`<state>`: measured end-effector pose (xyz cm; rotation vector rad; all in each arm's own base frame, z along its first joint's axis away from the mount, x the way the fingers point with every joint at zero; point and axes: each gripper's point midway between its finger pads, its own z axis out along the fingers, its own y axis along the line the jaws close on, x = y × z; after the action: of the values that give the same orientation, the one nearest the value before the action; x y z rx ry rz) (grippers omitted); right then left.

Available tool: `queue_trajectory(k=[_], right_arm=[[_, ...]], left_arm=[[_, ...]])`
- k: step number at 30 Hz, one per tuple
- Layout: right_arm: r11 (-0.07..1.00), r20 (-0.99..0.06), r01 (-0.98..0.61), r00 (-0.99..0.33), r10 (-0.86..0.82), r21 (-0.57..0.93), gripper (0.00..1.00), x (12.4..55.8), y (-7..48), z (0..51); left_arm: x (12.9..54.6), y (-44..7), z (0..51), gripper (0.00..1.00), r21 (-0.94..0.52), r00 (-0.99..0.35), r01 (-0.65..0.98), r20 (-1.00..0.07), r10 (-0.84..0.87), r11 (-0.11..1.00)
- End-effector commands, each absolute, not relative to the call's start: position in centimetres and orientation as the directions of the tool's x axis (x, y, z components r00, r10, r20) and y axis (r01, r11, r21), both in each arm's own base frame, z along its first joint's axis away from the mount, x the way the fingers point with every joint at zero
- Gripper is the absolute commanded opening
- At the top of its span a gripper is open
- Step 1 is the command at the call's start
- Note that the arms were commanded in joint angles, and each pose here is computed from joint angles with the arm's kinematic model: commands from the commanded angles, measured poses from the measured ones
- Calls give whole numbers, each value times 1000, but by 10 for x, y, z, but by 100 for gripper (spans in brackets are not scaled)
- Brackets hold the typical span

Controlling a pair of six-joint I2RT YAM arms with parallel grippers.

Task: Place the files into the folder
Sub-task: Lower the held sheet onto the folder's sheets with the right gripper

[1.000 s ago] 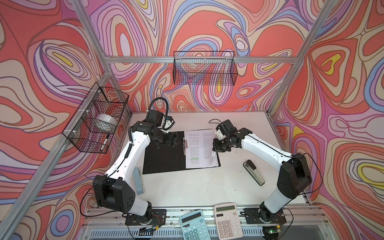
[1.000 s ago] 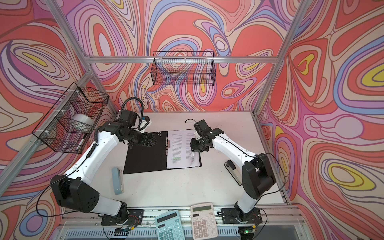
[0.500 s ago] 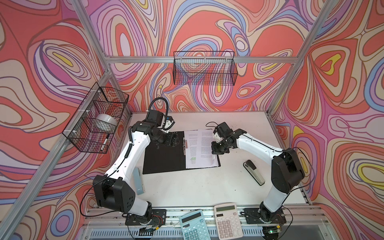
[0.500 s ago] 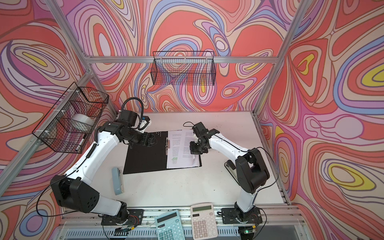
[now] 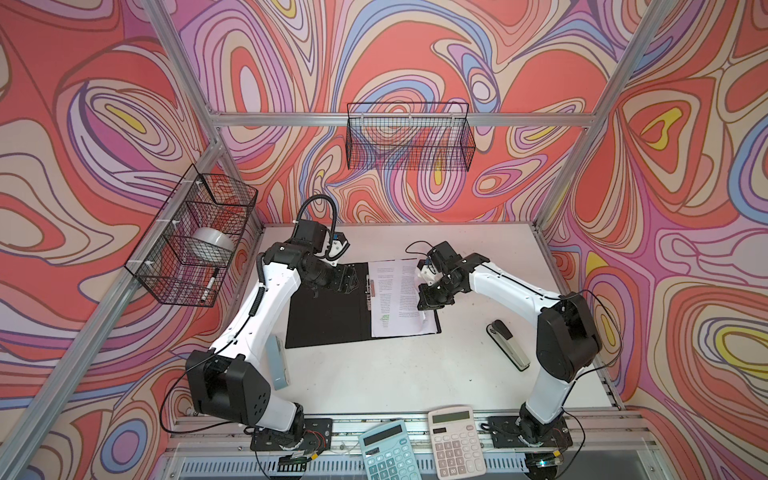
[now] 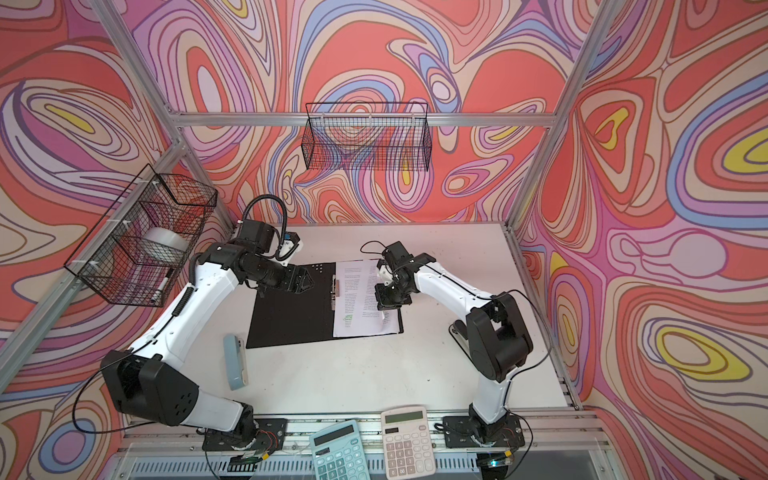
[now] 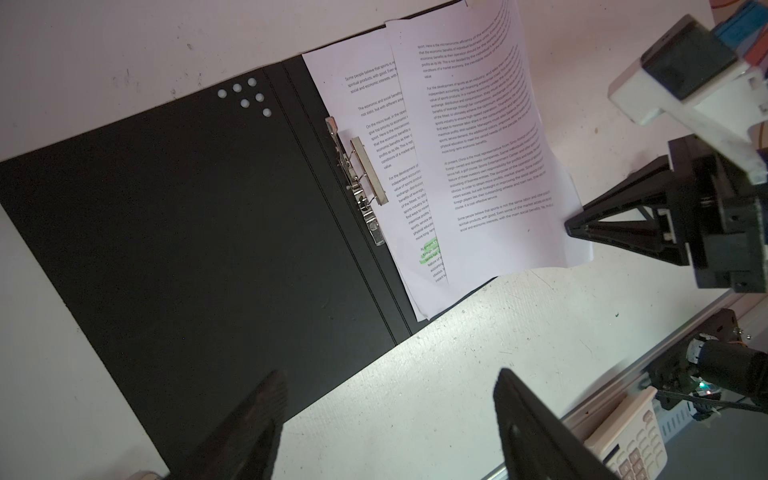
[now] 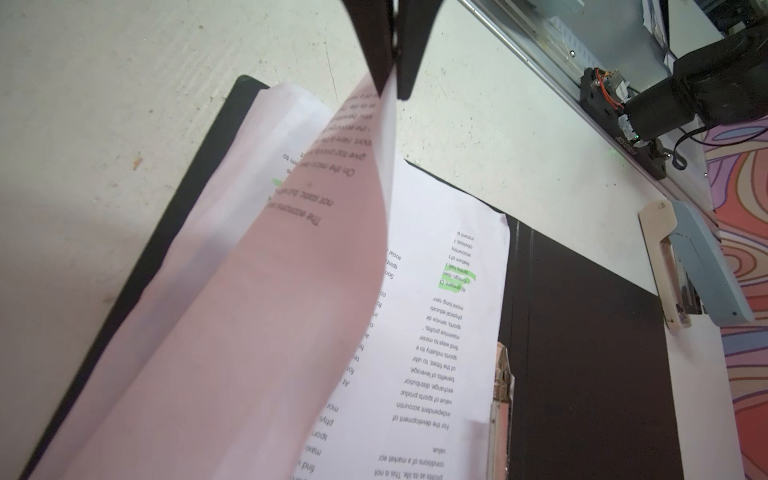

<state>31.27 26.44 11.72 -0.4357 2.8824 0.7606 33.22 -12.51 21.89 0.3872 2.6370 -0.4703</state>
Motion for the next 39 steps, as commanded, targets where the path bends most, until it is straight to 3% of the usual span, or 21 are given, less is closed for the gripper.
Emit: queue_trajectory(k=[1,10,18,34,39], right_arm=[[774,-238,-367,-929,-282,516,5,302,271,150],[763,-239,-366,-930,-279,533,6,299,273,143],[871,-230,-287,-951,-208,399,6,320,251,114],[849,-172,-224,-972,-160,479,7,337,270,90],[877,-143,-209,-976,-162,432,10,332,260,80]], left_arm=[[330,-125,217,79,-274,-876,329,-446,184,904],[330,-124,217,79,-268,-877,328,-444,186,906],[330,-123,220,79,-261,-874,329,-449,188,907],[331,-123,220,79,-263,-872,332,-452,188,906],[331,-124,219,79,-270,-873,331,-450,185,904]])
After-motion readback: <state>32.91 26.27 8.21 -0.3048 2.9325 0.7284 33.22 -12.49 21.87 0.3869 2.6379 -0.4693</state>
